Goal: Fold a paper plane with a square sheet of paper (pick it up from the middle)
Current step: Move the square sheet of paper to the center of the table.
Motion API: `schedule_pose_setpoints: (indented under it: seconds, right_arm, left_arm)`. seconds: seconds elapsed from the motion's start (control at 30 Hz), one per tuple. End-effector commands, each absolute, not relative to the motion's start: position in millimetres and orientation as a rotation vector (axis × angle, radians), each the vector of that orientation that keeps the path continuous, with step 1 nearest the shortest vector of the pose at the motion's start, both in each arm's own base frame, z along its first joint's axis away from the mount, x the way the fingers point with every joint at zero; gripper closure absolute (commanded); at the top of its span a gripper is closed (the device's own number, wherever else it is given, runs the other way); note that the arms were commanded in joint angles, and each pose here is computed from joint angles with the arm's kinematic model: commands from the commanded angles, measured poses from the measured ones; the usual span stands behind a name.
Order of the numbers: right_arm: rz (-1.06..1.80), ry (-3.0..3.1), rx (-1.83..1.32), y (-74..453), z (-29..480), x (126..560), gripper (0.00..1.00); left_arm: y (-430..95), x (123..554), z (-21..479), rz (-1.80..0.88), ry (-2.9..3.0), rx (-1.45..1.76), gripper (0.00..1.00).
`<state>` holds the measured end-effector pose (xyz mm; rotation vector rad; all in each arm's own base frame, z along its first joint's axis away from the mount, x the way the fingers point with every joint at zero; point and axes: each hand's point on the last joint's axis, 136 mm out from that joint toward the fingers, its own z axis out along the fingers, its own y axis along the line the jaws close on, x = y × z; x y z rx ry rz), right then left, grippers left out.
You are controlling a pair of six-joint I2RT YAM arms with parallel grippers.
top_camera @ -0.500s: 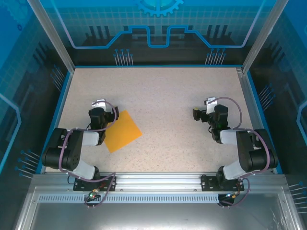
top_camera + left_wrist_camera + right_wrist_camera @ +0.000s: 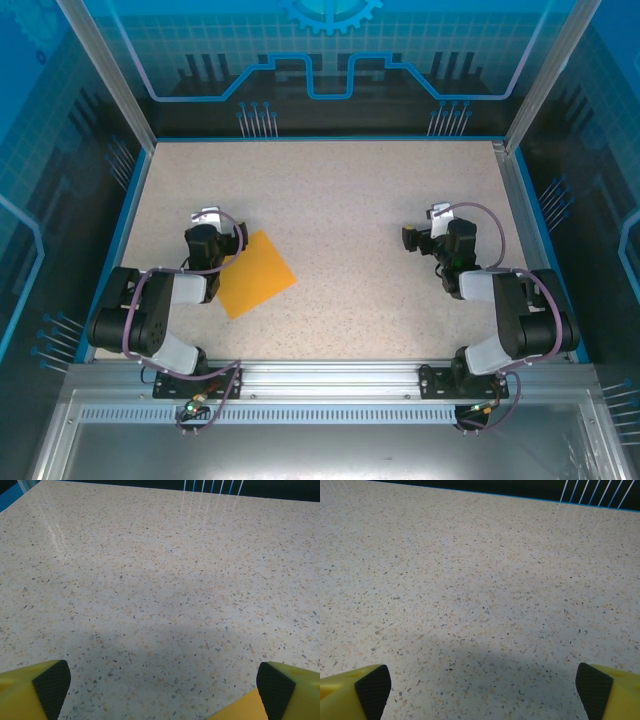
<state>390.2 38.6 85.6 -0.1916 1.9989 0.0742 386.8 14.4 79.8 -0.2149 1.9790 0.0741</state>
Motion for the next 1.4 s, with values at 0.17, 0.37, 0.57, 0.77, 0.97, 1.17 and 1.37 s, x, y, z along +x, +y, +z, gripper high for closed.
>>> schedule_pose_setpoints:
  seconds: [0.17,0.37,0.57,0.77,0.97,1.17,1.37]
  right_arm:
    - [0.07,1.976,-0.183,34,94,397,0.01]
    - [0.072,1.976,-0.185,34,94,397,0.01]
    - [0.076,1.977,-0.18,33,94,397,0.01]
    - [0.064,1.985,-0.185,34,96,398,0.01]
    - [0.035,2.118,-0.156,38,117,390,0.01]
    - [0.221,2.318,0.148,37,137,355,0.01]
    - [0.713,2.411,0.135,91,138,330,0.01]
  left_arm:
    - [14,393,93,0.062,1.937,-0.202,0.01]
    - [14,393,93,0.062,1.938,-0.203,0.01]
    - [16,393,95,0.072,1.931,-0.212,0.01]
    - [19,379,124,0.062,1.931,-0.249,0.01]
    - [10,361,164,-0.097,1.96,-0.383,0.01]
    - [8,334,150,-0.227,2.144,-0.726,0.01]
    - [-34,323,130,-0.527,2.271,-0.767,0.01]
